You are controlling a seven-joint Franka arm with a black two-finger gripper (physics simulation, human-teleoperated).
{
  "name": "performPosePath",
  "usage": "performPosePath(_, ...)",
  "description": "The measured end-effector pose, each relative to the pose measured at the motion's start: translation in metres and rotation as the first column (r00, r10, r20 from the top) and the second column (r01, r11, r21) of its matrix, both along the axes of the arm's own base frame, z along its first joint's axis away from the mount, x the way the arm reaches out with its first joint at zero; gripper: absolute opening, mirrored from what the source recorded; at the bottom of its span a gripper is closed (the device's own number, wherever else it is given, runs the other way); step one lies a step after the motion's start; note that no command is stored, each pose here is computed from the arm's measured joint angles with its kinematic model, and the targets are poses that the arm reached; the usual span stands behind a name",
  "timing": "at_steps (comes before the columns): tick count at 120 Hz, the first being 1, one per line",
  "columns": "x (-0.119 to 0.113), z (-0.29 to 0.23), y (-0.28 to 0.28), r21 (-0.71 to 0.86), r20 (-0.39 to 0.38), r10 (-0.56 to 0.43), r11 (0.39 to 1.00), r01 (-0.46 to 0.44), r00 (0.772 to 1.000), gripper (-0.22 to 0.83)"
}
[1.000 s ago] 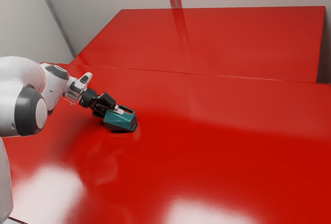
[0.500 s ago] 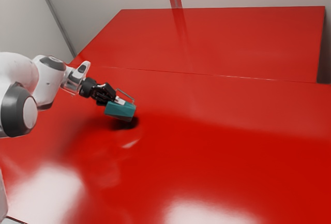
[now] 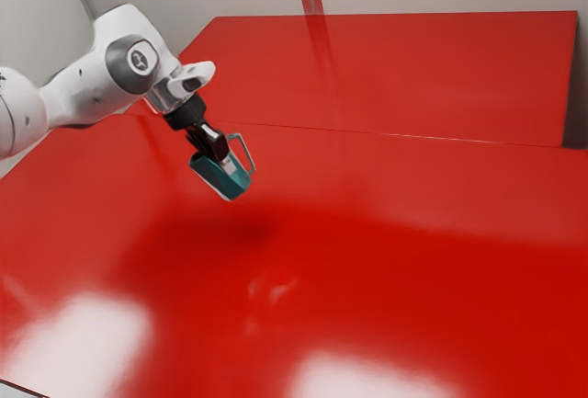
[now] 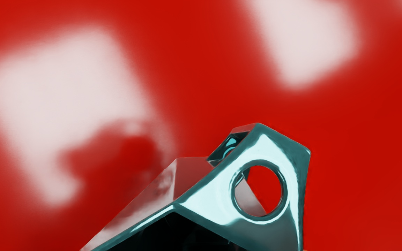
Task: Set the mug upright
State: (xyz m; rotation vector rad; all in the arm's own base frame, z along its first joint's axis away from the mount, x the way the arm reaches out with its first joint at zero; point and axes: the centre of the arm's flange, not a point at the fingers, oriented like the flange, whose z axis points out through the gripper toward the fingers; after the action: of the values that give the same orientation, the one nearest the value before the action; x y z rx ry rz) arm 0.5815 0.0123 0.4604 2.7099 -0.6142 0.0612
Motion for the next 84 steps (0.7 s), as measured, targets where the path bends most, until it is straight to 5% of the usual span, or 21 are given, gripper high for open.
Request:
performPosePath(32, 0.002, -0.044, -0.008, 0.287, 0.037, -0.07, 0.956, 0.057, 0.997, -0.16)
performPosePath(84, -0.013, -0.097, -0.021, 0.363, 0.076, -0.078, 0.931, 0.045, 0.994, -0.16)
